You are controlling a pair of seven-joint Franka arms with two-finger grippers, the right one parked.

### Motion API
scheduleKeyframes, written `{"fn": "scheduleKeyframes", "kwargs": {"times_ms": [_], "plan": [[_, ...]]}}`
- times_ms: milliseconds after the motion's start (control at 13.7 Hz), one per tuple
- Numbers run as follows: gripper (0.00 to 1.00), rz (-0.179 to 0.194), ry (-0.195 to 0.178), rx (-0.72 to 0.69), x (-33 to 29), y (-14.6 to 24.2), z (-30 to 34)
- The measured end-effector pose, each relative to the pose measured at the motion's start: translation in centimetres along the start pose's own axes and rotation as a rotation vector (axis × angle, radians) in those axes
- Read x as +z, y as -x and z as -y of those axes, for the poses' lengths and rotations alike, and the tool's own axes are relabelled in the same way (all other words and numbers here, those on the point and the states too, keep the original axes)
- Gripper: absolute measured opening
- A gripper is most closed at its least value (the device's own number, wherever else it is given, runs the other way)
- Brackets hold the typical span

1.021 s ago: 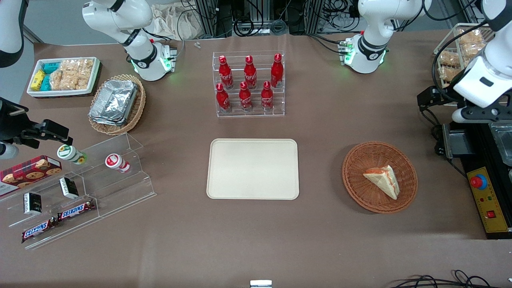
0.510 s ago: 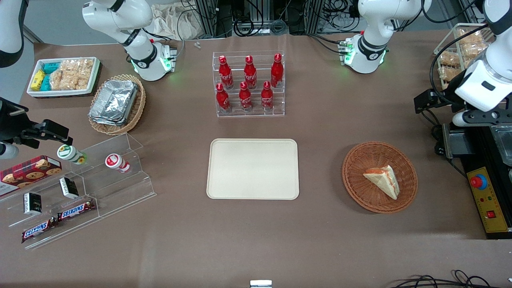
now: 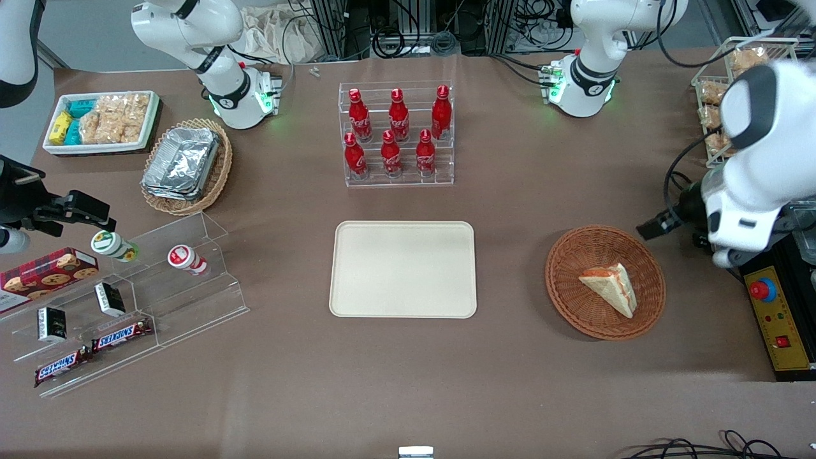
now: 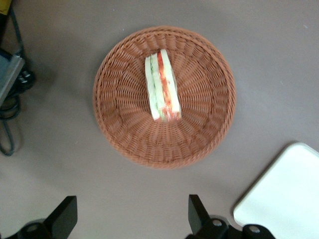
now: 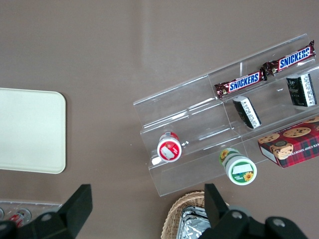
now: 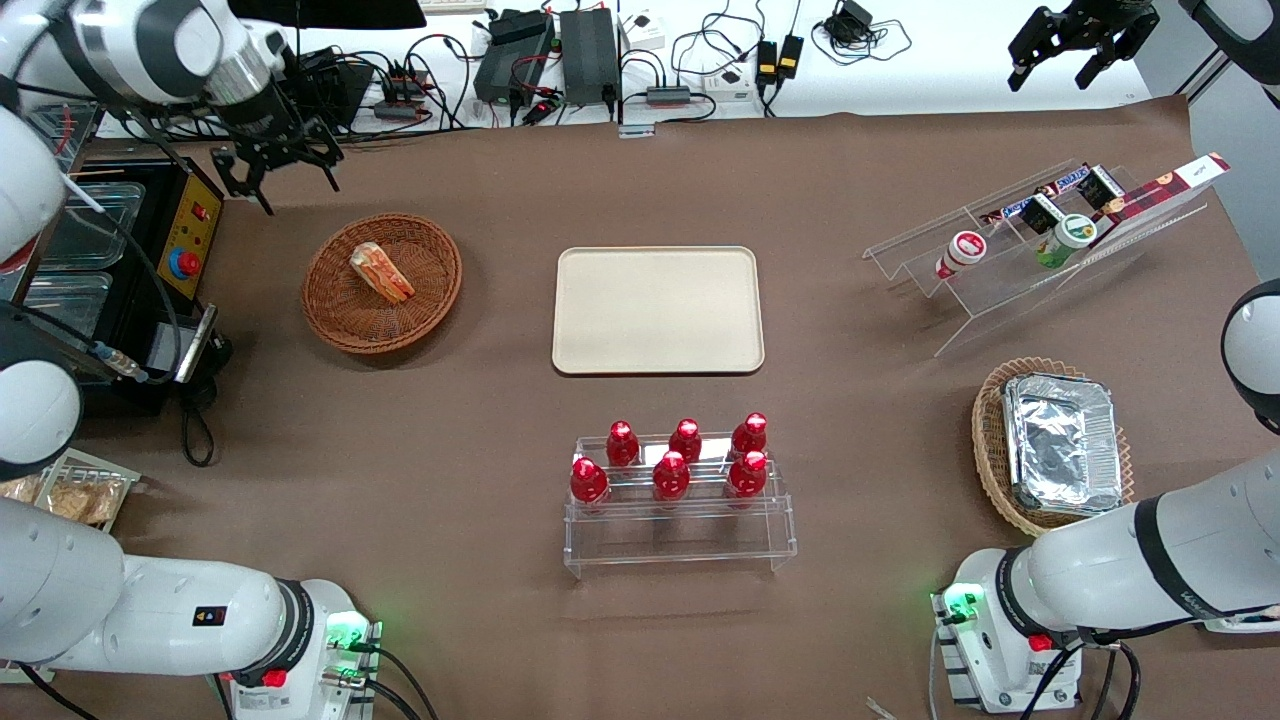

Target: Place sandwich from basket to tray

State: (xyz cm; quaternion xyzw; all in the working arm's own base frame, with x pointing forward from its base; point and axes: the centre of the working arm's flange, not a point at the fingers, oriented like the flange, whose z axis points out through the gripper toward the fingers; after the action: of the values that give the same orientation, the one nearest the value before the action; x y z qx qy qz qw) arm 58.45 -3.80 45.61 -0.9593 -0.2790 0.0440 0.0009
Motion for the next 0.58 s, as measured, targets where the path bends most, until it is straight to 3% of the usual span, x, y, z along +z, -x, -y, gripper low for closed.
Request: {"fn": "scheduleKeyframes", "kwargs": {"times_ms": [146, 583], "plan": [[1.0, -0.005, -0.001, -0.053, 5.4, -1.4, 0.4], [1.0, -0.086, 0.047, -0.117, 19.2, -3.1, 0.1]]}}
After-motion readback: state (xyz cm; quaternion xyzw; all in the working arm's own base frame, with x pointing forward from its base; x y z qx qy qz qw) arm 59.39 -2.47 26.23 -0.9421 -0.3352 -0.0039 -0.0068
